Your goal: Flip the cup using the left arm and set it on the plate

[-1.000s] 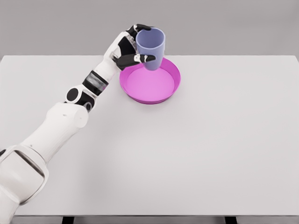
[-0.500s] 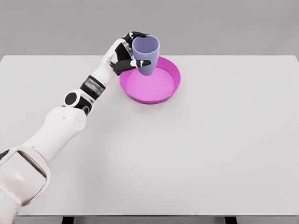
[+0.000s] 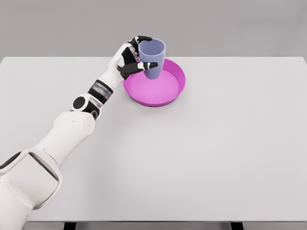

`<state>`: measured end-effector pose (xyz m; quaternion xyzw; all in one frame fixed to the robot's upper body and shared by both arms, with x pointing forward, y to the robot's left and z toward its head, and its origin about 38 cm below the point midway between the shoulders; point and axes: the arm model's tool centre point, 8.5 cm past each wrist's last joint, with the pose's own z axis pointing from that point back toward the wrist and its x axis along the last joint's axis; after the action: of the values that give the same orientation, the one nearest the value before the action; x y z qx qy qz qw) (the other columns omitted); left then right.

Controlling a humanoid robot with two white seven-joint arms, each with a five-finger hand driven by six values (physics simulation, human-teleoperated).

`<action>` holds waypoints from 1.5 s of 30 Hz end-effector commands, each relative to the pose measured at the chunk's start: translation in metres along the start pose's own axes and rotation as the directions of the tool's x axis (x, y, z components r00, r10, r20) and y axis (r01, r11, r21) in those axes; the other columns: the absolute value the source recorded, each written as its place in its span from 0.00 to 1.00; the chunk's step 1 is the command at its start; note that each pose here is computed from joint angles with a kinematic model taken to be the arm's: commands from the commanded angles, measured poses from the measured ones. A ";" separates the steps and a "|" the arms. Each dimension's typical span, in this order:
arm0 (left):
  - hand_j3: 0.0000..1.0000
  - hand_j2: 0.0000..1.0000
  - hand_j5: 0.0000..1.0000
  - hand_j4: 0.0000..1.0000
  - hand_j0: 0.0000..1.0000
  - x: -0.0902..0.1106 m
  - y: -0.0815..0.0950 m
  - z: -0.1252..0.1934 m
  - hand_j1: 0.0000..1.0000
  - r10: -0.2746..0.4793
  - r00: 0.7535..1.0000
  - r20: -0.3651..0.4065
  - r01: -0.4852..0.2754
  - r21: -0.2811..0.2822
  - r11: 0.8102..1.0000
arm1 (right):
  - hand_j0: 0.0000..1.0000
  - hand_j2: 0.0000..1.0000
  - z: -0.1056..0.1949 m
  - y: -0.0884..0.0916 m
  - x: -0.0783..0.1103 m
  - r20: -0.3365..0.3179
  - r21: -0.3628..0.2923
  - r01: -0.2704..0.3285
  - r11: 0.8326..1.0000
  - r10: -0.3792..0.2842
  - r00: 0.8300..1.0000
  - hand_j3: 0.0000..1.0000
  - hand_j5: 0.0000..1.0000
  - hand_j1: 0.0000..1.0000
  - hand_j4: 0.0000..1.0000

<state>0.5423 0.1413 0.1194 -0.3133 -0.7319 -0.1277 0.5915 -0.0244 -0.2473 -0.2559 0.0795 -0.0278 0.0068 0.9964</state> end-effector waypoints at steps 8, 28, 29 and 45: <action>0.47 0.47 0.47 0.47 0.47 -0.007 -0.007 -0.003 0.47 0.007 1.000 -0.013 -0.007 0.002 1.000 | 1.00 1.00 0.000 0.000 0.000 0.000 0.001 0.000 1.000 0.000 1.000 1.00 1.00 1.00 1.00; 0.92 0.92 0.92 0.92 0.92 -0.003 -0.006 -0.003 0.92 0.001 1.000 -0.005 -0.001 -0.011 1.000 | 1.00 1.00 0.000 0.000 0.000 0.000 0.001 0.000 1.000 0.000 1.000 1.00 1.00 1.00 1.00; 0.92 0.92 0.92 0.92 0.92 -0.002 -0.008 -0.004 0.92 0.003 1.000 -0.001 -0.003 -0.017 1.000 | 1.00 1.00 0.000 0.000 0.000 0.000 0.001 0.000 1.000 0.000 1.000 1.00 1.00 1.00 1.00; 0.96 0.96 0.96 0.96 0.96 0.057 -0.007 -0.001 0.96 -0.040 0.988 0.150 0.068 -0.186 0.980 | 1.00 1.00 0.000 0.000 0.000 0.000 0.001 0.000 1.000 0.000 1.000 1.00 1.00 1.00 1.00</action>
<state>0.5342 0.1555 0.1670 -0.3461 -0.7645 -0.1801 0.5132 -0.0244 -0.2473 -0.2559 0.0796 -0.0278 0.0069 0.9964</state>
